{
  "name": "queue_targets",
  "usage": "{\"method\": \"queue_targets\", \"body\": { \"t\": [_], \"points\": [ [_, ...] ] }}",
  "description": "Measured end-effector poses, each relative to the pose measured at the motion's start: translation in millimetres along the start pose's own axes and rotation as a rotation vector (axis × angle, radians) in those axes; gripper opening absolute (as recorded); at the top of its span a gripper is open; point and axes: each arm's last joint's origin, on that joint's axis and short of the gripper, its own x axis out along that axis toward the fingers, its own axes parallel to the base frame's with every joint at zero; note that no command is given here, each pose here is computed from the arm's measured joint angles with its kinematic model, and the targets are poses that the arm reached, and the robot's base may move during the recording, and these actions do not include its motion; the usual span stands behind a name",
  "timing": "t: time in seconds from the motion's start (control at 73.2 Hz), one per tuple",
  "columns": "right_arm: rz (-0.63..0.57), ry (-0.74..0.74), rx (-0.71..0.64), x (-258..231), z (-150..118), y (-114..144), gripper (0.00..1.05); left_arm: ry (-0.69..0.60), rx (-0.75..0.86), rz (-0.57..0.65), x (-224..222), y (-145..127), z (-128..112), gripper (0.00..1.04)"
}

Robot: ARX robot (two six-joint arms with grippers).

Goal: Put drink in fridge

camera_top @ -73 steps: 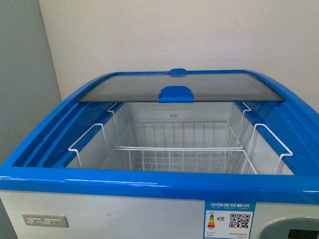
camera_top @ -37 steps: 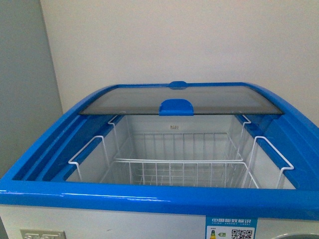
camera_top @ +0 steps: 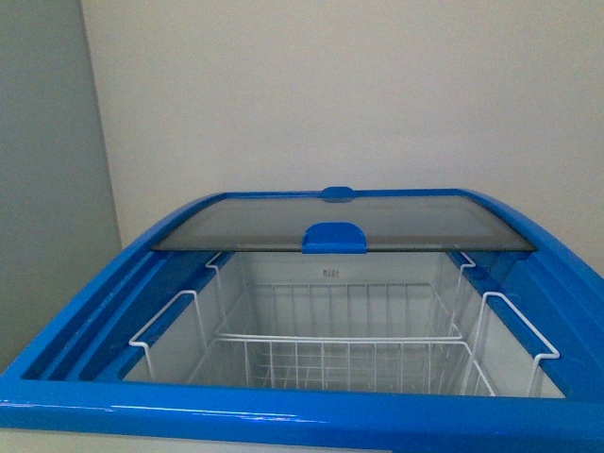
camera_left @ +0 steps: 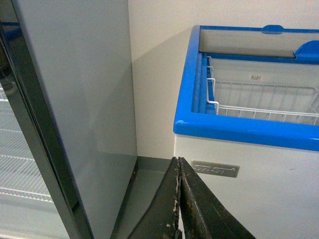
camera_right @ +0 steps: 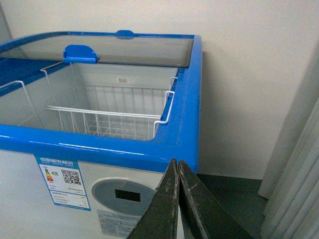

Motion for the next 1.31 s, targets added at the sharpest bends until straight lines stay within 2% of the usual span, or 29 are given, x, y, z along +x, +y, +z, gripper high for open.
{"method": "queue_targets", "body": {
  "t": [0.027,0.041,0.068,0.232,0.273,0.41,0.465,0.615,1.312],
  "points": [
    [0.000,0.000,0.000,0.0,0.0,0.0,0.03,0.000,0.000,0.000,0.0,0.0,0.0,0.03],
    [0.000,-0.001,0.000,-0.1,0.1,0.0,0.03,0.000,0.000,0.000,0.0,0.0,0.0,0.28],
    [0.000,-0.001,0.000,-0.1,0.1,0.0,0.04,0.000,0.000,0.000,0.0,0.0,0.0,0.35],
    [0.000,-0.001,0.000,-0.1,0.1,0.0,0.32,0.000,0.000,0.000,0.0,0.0,0.0,0.65],
    [0.000,-0.001,0.000,-0.1,0.1,0.0,0.43,0.000,0.000,0.000,0.0,0.0,0.0,0.74],
    [0.000,-0.001,0.000,-0.1,0.1,0.0,0.65,0.000,0.000,0.000,0.0,0.0,0.0,0.98],
    [0.000,-0.001,0.000,-0.1,0.1,0.0,0.76,0.000,0.000,0.000,0.0,0.0,0.0,0.97],
    [0.000,-0.001,0.000,-0.1,0.1,0.0,0.99,0.000,0.000,0.000,0.0,0.0,0.0,0.97],
    [0.000,-0.001,0.001,-0.1,0.1,0.0,0.98,0.000,0.000,0.000,0.0,0.0,0.0,0.97]
  ]
}}
